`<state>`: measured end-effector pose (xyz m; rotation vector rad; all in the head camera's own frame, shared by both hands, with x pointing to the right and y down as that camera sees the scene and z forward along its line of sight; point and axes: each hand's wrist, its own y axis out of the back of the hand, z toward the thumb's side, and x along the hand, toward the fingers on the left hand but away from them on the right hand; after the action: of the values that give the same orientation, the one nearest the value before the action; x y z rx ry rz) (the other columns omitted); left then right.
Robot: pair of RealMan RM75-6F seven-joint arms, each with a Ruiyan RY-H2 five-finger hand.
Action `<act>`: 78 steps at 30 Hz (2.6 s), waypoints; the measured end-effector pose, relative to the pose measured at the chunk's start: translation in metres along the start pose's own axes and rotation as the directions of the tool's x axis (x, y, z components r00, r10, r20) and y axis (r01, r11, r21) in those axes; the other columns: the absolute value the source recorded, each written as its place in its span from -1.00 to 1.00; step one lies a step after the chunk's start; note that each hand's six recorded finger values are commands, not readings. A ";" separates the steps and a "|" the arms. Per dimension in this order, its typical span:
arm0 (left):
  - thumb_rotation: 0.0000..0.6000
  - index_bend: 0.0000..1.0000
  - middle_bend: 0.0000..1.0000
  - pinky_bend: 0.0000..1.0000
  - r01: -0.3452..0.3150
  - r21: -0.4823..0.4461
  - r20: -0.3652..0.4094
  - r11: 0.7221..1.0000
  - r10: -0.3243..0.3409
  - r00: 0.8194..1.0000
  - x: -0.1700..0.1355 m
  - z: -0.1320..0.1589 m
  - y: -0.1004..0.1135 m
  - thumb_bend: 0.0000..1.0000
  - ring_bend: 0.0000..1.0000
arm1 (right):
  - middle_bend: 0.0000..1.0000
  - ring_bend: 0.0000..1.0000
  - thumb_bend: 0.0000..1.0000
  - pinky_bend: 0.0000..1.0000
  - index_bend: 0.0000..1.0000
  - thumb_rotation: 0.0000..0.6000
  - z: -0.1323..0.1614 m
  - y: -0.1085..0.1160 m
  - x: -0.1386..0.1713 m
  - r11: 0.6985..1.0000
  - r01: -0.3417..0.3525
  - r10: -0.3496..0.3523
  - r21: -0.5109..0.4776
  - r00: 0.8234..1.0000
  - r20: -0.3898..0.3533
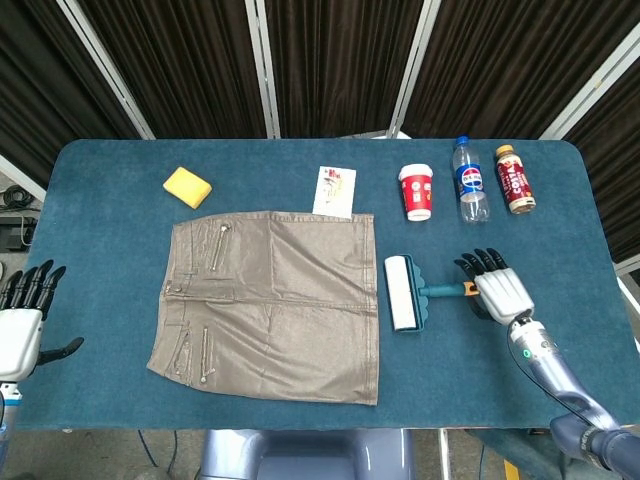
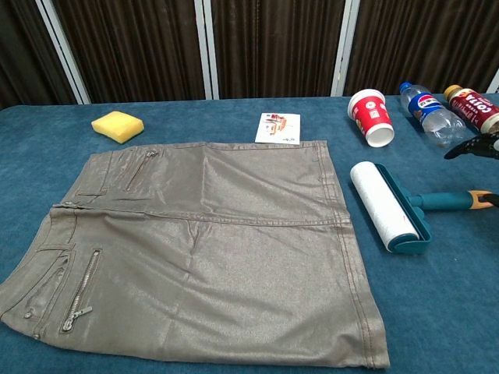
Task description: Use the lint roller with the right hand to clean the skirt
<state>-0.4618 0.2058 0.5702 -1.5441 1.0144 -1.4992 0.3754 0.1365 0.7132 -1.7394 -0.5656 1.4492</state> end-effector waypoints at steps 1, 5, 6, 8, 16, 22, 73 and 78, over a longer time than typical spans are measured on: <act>1.00 -1.00 -1.00 -1.00 0.002 0.003 -0.003 1.000 -0.002 1.000 0.001 0.000 -0.001 -1.00 -1.00 | -0.82 -1.00 -0.18 -1.00 -0.74 1.00 0.002 -0.004 -0.003 1.000 -0.008 0.008 0.006 1.000 -0.007; 1.00 -1.00 -1.00 -1.00 0.003 0.010 -0.010 1.000 -0.003 1.000 0.003 0.000 -0.003 -1.00 -1.00 | -0.81 -1.00 -0.17 -1.00 -0.72 1.00 0.014 -0.013 -0.012 1.000 -0.019 0.020 0.006 0.999 -0.043; 1.00 -1.00 -1.00 -1.00 0.004 0.011 -0.011 1.000 -0.004 1.000 0.003 0.000 -0.003 -1.00 -1.00 | -0.81 -1.00 -0.17 -1.00 -0.72 1.00 0.018 -0.014 -0.013 1.000 -0.021 0.021 0.008 0.998 -0.054; 1.00 -1.00 -1.00 -1.00 0.008 0.014 -0.015 1.000 -0.008 1.000 0.004 -0.001 -0.005 -1.00 -1.00 | -0.80 -1.00 -0.17 -1.00 -0.71 1.00 0.024 -0.015 -0.017 1.000 -0.020 0.022 0.020 0.997 -0.075; 1.00 -1.00 -1.00 -1.00 0.006 0.015 -0.019 1.000 -0.006 1.000 0.005 -0.001 -0.005 -1.00 -1.00 | -0.74 -1.00 -0.13 -1.00 -0.66 1.00 0.035 -0.022 -0.030 0.996 -0.033 0.041 0.086 0.994 -0.098; 1.00 -1.00 -1.00 -1.00 0.005 0.017 -0.025 1.000 -0.005 1.000 0.006 -0.003 -0.004 -1.00 -1.00 | -0.58 -0.87 -0.06 -0.84 -0.59 1.00 0.038 -0.027 -0.038 0.992 -0.038 0.050 0.123 0.994 -0.101; 1.00 -1.00 -1.00 -1.00 0.019 -0.057 -0.028 0.998 -0.020 0.999 0.008 -0.014 0.006 -1.00 -1.00 | 0.03 -0.26 1.00 -0.13 -0.04 1.00 0.301 0.054 -0.046 0.874 0.221 0.026 0.433 0.869 -0.495; 1.00 -1.00 -1.00 -1.00 0.026 -0.052 -0.033 0.998 -0.028 0.999 0.010 -0.015 0.004 -1.00 -1.00 | 0.03 -0.26 1.00 -0.13 -0.03 1.00 0.328 0.046 -0.046 0.874 0.196 0.065 0.445 0.860 -0.506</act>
<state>-0.4774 0.1954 0.5717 -1.5794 1.0633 -1.5335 0.0429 0.1674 0.6919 -1.5722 0.0305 0.9081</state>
